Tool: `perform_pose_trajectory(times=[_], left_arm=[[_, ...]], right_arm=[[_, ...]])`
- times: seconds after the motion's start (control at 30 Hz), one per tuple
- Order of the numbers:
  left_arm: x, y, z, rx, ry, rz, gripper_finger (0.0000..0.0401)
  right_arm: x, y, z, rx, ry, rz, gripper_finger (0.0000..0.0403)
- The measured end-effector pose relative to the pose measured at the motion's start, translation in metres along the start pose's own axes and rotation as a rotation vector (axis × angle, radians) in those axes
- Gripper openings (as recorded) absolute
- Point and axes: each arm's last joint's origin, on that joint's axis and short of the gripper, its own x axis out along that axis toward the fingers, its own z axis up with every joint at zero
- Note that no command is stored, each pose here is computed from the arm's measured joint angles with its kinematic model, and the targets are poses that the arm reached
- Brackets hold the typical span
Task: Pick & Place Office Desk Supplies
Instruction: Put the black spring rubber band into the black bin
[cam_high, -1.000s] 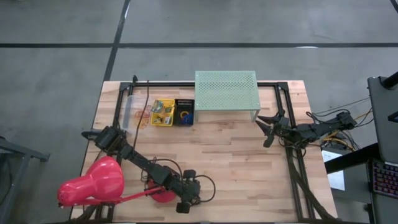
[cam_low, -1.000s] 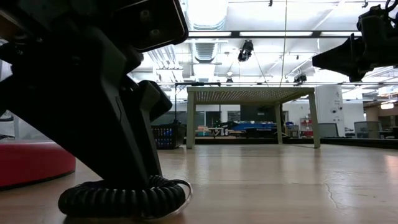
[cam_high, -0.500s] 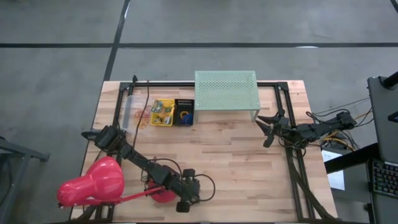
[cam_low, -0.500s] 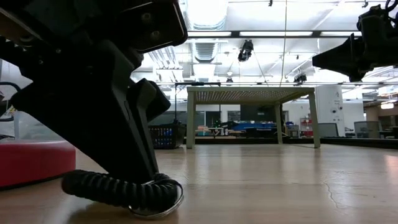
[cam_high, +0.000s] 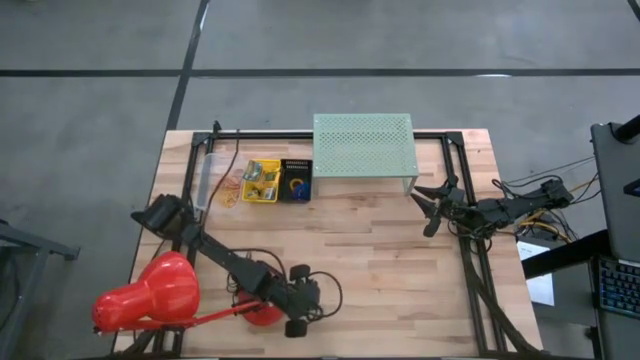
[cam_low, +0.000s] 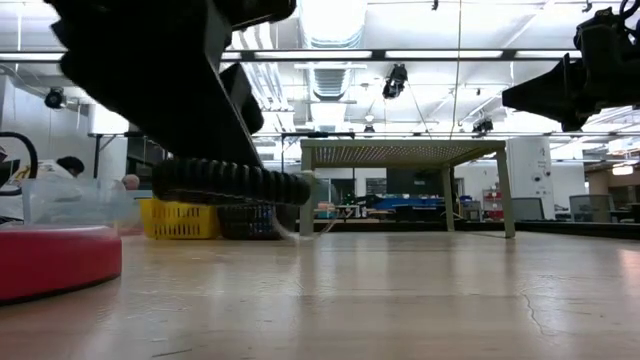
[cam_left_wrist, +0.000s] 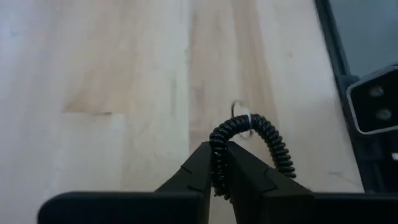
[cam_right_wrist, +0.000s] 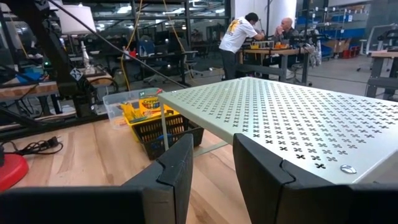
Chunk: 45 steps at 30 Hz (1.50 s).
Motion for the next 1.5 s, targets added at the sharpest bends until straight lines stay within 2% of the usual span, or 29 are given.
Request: perform_pose_trajectory(times=[0.27,0.7,0.87,1.13,1.3,1.5], left_arm=[[-0.012,0.020,0.015,-0.149,-0.017,0.049,0.0041],[-0.032,0.047,0.032,-0.183,-0.058,0.177,0.0041],[-0.042,0.064,0.037,-0.209,-0.042,0.240,0.0042],[-0.062,0.114,0.051,-0.350,-0.045,0.369,0.0042],[-0.075,0.150,0.055,-0.421,-0.033,0.494,0.0042],[-0.090,0.191,0.050,-0.593,0.014,0.627,0.0042]], right_arm=[[0.000,0.000,0.000,0.001,-0.001,0.000,0.0114],[0.000,0.000,0.000,0.001,-0.001,-0.001,0.0114],[0.000,0.000,0.000,0.001,0.000,-0.001,0.0114],[0.000,0.000,0.000,0.000,0.000,-0.001,0.0114],[0.000,0.000,0.000,0.000,0.000,-0.001,0.0114],[0.000,0.000,0.000,0.000,0.000,0.000,0.0114]])
